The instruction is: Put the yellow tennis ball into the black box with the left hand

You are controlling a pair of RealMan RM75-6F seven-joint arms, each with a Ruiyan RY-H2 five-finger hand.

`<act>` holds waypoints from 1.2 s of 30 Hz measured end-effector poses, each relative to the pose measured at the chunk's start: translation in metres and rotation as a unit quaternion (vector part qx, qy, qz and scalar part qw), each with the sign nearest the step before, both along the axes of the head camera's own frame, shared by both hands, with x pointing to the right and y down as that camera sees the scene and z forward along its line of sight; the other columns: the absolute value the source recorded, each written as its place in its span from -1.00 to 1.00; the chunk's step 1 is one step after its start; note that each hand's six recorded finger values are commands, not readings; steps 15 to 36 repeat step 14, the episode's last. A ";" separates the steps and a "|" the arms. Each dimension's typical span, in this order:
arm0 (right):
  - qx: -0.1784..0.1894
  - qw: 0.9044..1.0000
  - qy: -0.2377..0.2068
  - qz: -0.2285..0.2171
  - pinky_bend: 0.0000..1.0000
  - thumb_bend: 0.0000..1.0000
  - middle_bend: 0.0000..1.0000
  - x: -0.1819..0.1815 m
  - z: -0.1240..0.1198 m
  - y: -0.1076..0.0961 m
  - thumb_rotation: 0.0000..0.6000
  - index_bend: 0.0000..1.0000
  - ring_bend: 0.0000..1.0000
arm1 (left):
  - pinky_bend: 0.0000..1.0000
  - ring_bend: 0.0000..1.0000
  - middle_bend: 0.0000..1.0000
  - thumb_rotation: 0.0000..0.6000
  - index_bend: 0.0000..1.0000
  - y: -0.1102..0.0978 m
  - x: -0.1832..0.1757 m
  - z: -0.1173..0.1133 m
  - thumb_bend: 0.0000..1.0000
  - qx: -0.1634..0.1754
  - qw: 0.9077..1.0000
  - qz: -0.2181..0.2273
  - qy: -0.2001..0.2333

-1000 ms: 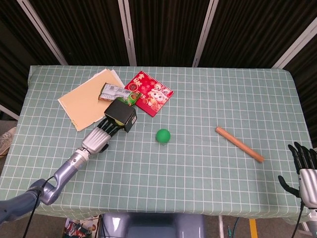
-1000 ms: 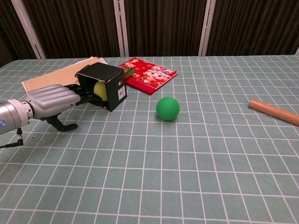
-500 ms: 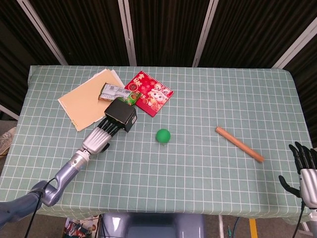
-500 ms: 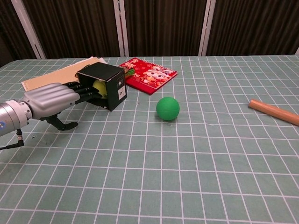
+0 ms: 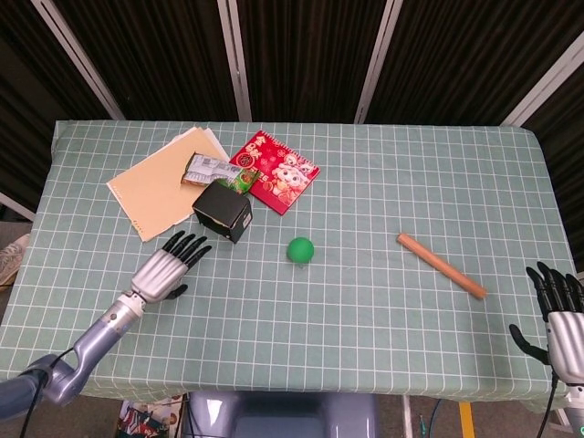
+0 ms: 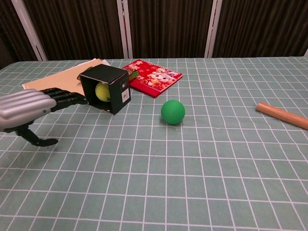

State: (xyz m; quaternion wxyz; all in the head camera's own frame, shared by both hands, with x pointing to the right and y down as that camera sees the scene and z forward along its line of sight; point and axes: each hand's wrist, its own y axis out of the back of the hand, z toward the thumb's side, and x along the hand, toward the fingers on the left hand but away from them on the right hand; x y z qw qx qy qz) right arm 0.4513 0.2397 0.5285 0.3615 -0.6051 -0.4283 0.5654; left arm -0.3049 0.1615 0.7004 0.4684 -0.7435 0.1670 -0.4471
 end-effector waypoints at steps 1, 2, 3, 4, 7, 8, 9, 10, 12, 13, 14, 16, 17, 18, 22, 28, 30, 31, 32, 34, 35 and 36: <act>-0.001 1.000 0.000 -0.002 -1.00 -0.36 -1.00 -0.001 0.001 0.000 1.00 -1.00 -1.00 | -1.00 -1.00 -1.00 1.00 -1.00 0.005 -0.004 -0.009 -0.59 0.000 1.000 -0.007 0.009; -0.002 1.000 0.000 -0.002 -1.00 -0.36 -1.00 -0.001 0.001 0.000 1.00 -1.00 -1.00 | -1.00 -1.00 -1.00 1.00 -1.00 0.011 -0.009 -0.018 -0.61 0.001 1.000 -0.015 0.017; -0.003 1.000 0.000 -0.003 -1.00 -0.36 -1.00 -0.002 0.001 0.001 1.00 -1.00 -1.00 | -1.00 -1.00 -1.00 1.00 -1.00 0.019 -0.015 -0.032 -0.62 0.004 0.999 -0.028 0.029; -0.004 1.000 0.000 -0.003 -1.00 -0.36 -1.00 -0.002 0.001 0.001 1.00 -1.00 -1.00 | -1.00 -1.00 -1.00 1.00 -1.00 0.025 -0.020 -0.043 -0.64 0.008 0.998 -0.040 0.037; -0.003 1.000 -0.002 -0.002 -1.00 -0.36 -1.00 -0.003 0.001 0.001 1.00 -1.00 -1.00 | -1.00 -1.00 -1.00 1.00 -1.00 0.042 -0.045 -0.079 -0.68 0.039 0.994 -0.084 0.050; -0.002 1.000 -0.004 -0.002 -1.00 -0.36 -1.00 -0.003 0.000 0.001 1.00 -1.00 -1.00 | -1.00 -1.00 -1.00 1.00 -1.00 0.046 -0.053 -0.089 -0.69 0.051 0.992 -0.099 0.052; -0.002 1.000 -0.005 -0.002 -1.00 -0.36 -1.00 -0.004 -0.001 0.001 1.00 -1.00 -1.00 | -1.00 -1.00 -1.00 1.00 -1.00 0.052 -0.063 -0.103 -0.70 0.068 0.989 -0.120 0.054; -0.001 1.000 -0.007 -0.002 -1.00 -0.36 -1.00 -0.004 -0.001 0.002 1.00 -1.00 -1.00 | -1.00 -1.00 -1.00 1.00 -1.00 0.057 -0.070 -0.113 -0.70 0.081 0.986 -0.136 0.053; -0.002 1.000 -0.007 0.001 -1.00 -0.36 -1.00 -0.004 -0.002 0.003 1.00 -1.00 -1.00 | -1.00 -1.00 -1.00 1.00 -1.00 0.068 -0.087 -0.134 -0.71 0.108 0.978 -0.170 0.047; -0.003 1.000 -0.006 0.002 -1.00 -0.36 -1.00 -0.003 -0.003 0.004 1.00 -1.00 -1.00 | -1.00 -1.00 -1.00 1.00 -1.00 0.072 -0.094 -0.141 -0.71 0.118 0.975 -0.183 0.043; -0.002 1.000 -0.004 0.002 -1.00 -0.36 -1.00 -0.003 -0.004 0.004 1.00 -1.00 -1.00 | -1.00 -1.00 -1.00 1.00 -1.00 0.075 -0.099 -0.148 -0.72 0.128 0.972 -0.193 0.040; -0.002 1.000 -0.004 0.002 -1.00 -0.36 -1.00 -0.003 -0.004 0.004 1.00 -1.00 -1.00 | -1.00 -1.00 -1.00 1.00 -1.00 0.075 -0.099 -0.148 -0.72 0.128 0.972 -0.193 0.040; -0.002 1.000 -0.004 0.002 -1.00 -0.36 -1.00 -0.003 -0.004 0.004 1.00 -1.00 -1.00 | -1.00 -1.00 -1.00 1.00 -1.00 0.075 -0.099 -0.148 -0.72 0.128 0.972 -0.193 0.040; -0.002 1.000 -0.004 0.002 -1.00 -0.36 -1.00 -0.003 -0.004 0.004 1.00 -1.00 -1.00 | -1.00 -1.00 -1.00 1.00 -1.00 0.075 -0.099 -0.148 -0.72 0.128 0.972 -0.193 0.040; -0.002 1.000 -0.004 0.002 -1.00 -0.36 -1.00 -0.003 -0.004 0.004 1.00 -1.00 -1.00 | -1.00 -1.00 -1.00 1.00 -1.00 0.075 -0.099 -0.148 -0.72 0.128 0.972 -0.193 0.040; -0.002 1.000 -0.004 0.002 -1.00 -0.36 -1.00 -0.003 -0.004 0.004 1.00 -1.00 -1.00 | -1.00 -1.00 -1.00 1.00 -1.00 0.075 -0.099 -0.148 -0.72 0.128 0.972 -0.193 0.040; -0.002 1.000 -0.004 0.002 -1.00 -0.36 -1.00 -0.003 -0.004 0.004 1.00 -1.00 -1.00 | -1.00 -1.00 -1.00 1.00 -1.00 0.075 -0.099 -0.148 -0.72 0.128 0.972 -0.193 0.040; -0.002 1.000 -0.004 0.002 -1.00 -0.36 -1.00 -0.003 -0.004 0.004 1.00 -1.00 -1.00 | -1.00 -1.00 -1.00 1.00 -1.00 0.075 -0.099 -0.148 -0.72 0.128 0.972 -0.193 0.040; -0.002 1.000 -0.004 0.002 -1.00 -0.36 -1.00 -0.003 -0.004 0.004 1.00 -1.00 -1.00 | -1.00 -1.00 -1.00 1.00 -1.00 0.075 -0.099 -0.148 -0.72 0.128 0.972 -0.193 0.040; -0.002 1.000 -0.004 0.002 -1.00 -0.36 -1.00 -0.003 -0.004 0.004 1.00 -1.00 -1.00 | -1.00 -1.00 -1.00 1.00 -1.00 0.075 -0.099 -0.148 -0.72 0.128 0.972 -0.193 0.040; -0.002 1.000 -0.004 0.002 -1.00 -0.36 -1.00 -0.003 -0.004 0.004 1.00 -1.00 -1.00 | -1.00 -1.00 -1.00 1.00 -1.00 0.075 -0.099 -0.148 -0.72 0.128 0.972 -0.193 0.040; -0.002 1.000 -0.004 0.002 -1.00 -0.36 -1.00 -0.003 -0.004 0.004 1.00 -1.00 -1.00 | -1.00 -1.00 -1.00 1.00 -1.00 0.075 -0.099 -0.148 -0.72 0.128 0.972 -0.193 0.040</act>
